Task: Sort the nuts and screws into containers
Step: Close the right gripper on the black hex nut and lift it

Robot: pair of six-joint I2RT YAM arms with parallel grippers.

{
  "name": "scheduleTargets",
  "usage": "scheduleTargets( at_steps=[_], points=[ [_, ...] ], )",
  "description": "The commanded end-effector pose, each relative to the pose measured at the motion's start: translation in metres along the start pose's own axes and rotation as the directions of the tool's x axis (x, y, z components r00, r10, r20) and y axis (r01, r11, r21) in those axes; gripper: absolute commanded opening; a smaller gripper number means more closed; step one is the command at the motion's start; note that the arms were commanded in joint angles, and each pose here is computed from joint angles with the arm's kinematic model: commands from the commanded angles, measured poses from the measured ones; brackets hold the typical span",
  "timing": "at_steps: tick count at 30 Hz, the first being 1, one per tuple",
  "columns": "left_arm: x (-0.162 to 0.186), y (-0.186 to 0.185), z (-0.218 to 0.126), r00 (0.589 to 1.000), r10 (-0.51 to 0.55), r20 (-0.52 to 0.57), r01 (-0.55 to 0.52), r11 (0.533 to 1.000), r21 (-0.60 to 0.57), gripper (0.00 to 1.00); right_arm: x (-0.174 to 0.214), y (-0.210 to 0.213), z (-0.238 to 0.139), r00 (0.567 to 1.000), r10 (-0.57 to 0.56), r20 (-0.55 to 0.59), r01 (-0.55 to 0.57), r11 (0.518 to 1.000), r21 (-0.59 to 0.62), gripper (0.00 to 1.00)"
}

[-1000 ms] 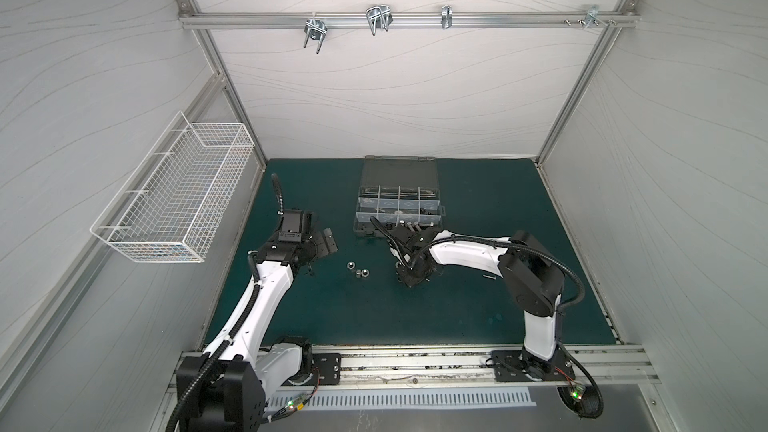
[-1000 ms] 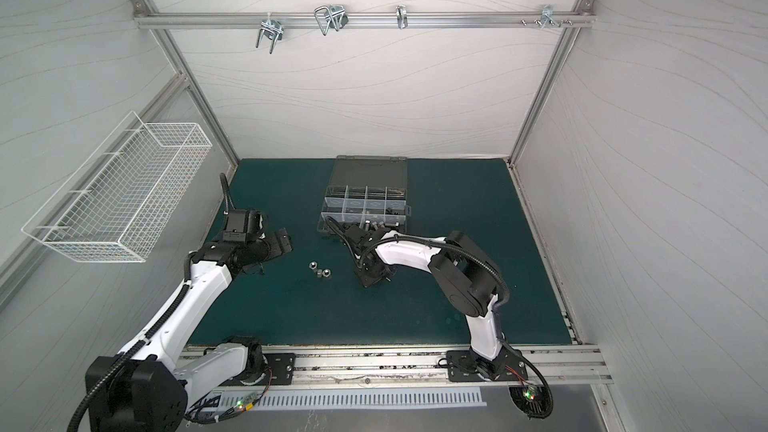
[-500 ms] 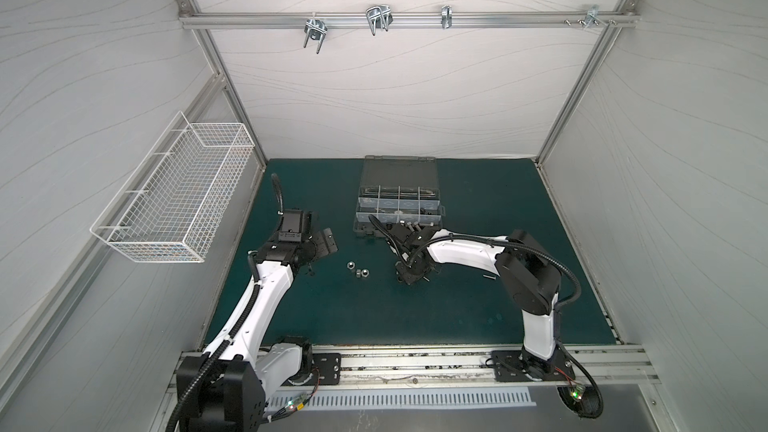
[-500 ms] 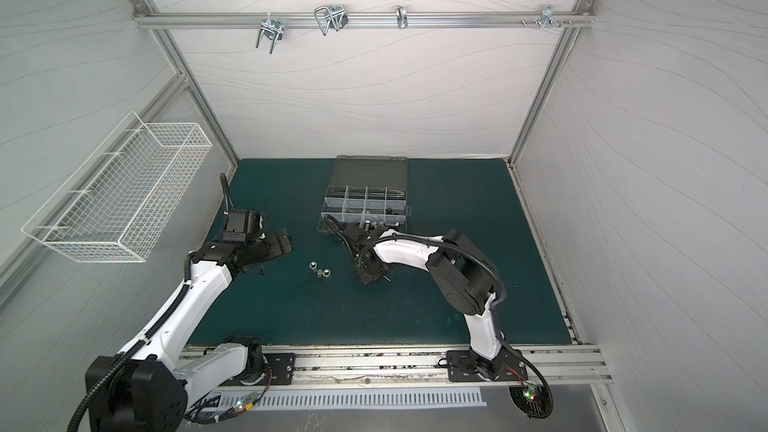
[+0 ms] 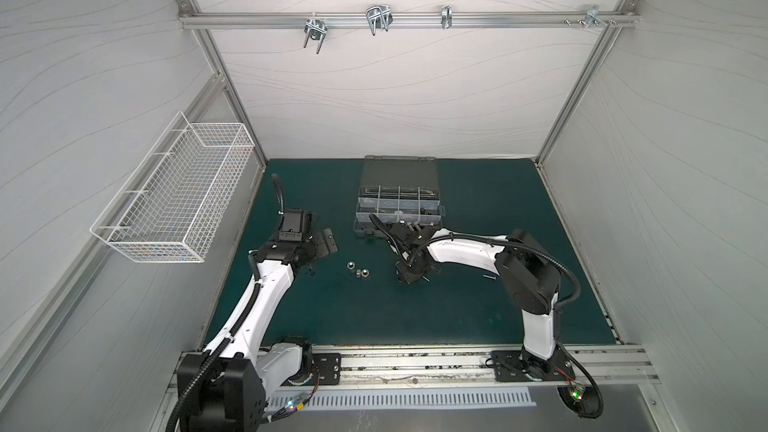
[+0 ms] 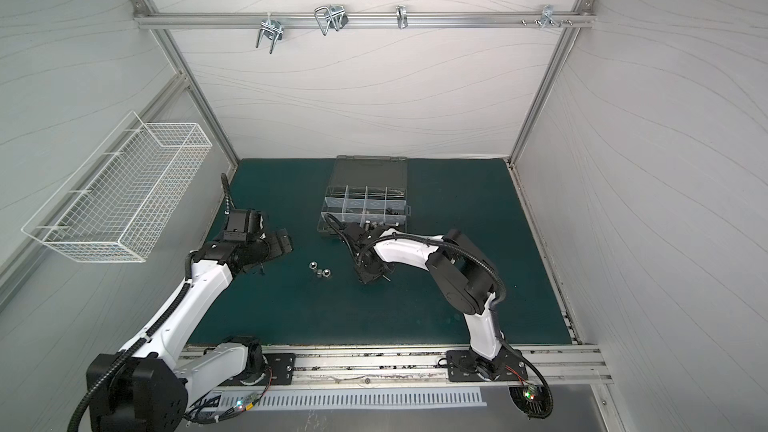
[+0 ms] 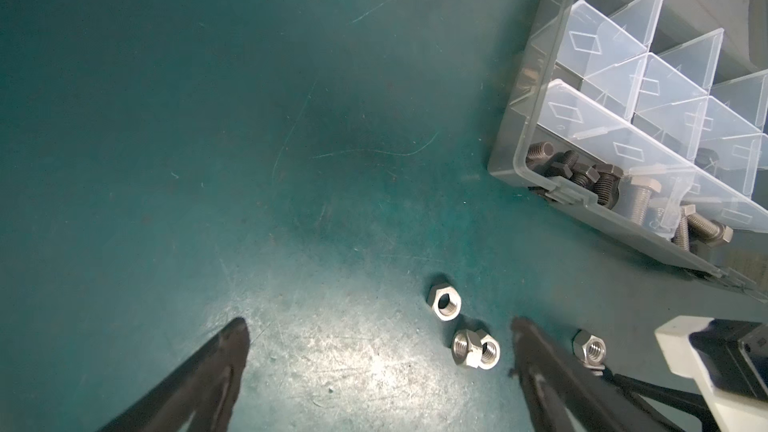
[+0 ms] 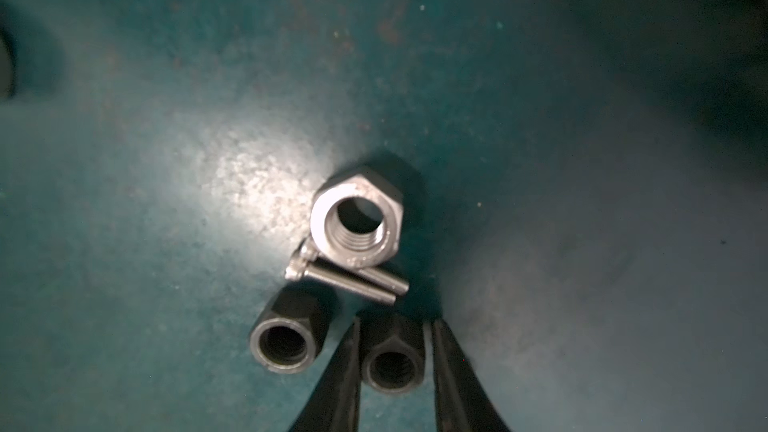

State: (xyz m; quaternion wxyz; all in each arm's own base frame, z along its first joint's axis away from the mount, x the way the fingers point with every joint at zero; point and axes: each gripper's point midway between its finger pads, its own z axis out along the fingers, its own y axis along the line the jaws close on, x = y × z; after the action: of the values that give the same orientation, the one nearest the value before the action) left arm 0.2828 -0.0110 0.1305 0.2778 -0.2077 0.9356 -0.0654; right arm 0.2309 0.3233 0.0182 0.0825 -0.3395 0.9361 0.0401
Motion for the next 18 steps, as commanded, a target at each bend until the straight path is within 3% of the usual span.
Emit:
scheduleTargets(
  at_steps=[1,14,18],
  points=[
    [-0.016,-0.005,-0.009,0.999,-0.023,0.036,0.022,1.000,0.012,0.99,0.031,-0.007,0.022,0.994,0.014,-0.110,-0.013,1.000,0.011,0.24],
    [-0.016,-0.004,-0.009,0.999,-0.028,0.034,0.028,1.000,0.013,0.99,0.012,-0.016,-0.006,0.998,0.055,-0.034,-0.055,0.998,-0.021,0.01],
    [-0.018,-0.004,-0.010,0.999,-0.029,0.039,0.029,1.000,0.012,0.99,0.000,-0.024,-0.018,0.996,0.092,0.002,-0.091,0.994,-0.062,0.00]
  ],
)
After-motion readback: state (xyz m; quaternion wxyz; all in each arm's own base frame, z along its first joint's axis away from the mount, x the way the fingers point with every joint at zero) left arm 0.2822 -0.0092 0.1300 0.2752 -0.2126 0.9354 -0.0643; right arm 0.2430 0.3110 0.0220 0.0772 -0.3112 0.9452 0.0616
